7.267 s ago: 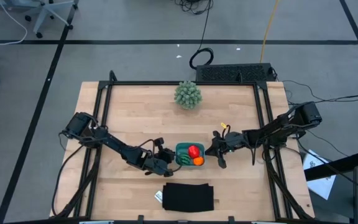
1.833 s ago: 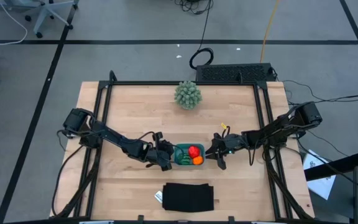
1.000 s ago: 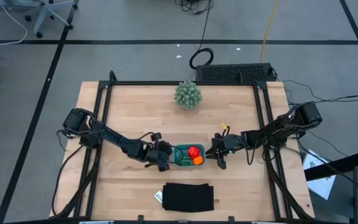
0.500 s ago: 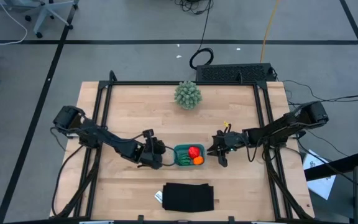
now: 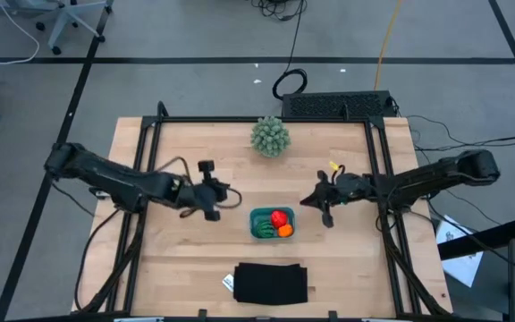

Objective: Pick and placing Produce into tupperware
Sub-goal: Return to Home Position

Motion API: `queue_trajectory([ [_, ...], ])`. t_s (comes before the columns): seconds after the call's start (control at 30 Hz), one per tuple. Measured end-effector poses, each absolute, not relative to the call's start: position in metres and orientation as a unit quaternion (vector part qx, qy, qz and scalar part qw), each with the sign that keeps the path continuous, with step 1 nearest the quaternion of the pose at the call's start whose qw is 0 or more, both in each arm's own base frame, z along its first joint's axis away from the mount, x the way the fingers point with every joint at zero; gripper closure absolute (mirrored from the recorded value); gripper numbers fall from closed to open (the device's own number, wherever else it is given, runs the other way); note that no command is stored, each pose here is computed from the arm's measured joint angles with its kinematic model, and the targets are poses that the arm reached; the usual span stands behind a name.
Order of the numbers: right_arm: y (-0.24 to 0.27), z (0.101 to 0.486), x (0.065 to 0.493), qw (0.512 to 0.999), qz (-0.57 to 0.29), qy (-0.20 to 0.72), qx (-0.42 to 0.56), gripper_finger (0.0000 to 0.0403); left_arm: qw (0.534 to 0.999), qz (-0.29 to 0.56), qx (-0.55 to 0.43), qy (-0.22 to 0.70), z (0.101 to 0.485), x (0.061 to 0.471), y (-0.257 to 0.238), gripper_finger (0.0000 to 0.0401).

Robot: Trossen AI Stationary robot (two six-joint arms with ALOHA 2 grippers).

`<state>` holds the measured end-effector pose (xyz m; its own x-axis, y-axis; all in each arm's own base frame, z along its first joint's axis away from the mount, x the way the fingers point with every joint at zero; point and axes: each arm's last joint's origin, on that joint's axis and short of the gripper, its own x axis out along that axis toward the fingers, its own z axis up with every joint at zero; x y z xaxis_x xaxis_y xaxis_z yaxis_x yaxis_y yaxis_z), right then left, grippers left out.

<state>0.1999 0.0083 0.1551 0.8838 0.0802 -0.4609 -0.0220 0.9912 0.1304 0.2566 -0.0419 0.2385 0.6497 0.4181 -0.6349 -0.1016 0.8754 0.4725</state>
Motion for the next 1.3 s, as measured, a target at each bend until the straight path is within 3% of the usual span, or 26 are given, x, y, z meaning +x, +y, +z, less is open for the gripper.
queue_trajectory([
  [0.37, -0.022, 0.204, 0.182, 0.996, -0.031, 0.084, -0.023, 0.0402, 0.930, 0.128, 0.237, 0.248, 0.309, 0.222, 0.007, 0.0399],
  [0.73, -0.036, 0.225, 0.162, 0.999, -0.021, 0.017, -0.026, 0.0403, 0.960, 0.143, 0.222, 0.098, 0.360, 0.159, 0.027, 0.0398],
  [0.97, -0.040, 0.232, 0.152, 1.000, -0.026, 0.000, -0.015, 0.0403, 0.962, 0.157, 0.209, 0.075, 0.359, 0.135, 0.026, 0.0400],
  [1.3, -0.033, 0.215, 0.143, 0.999, 0.016, 0.004, 0.028, 0.0403, 0.978, 0.135, 0.156, 0.033, 0.297, 0.102, 0.018, 0.0400],
])
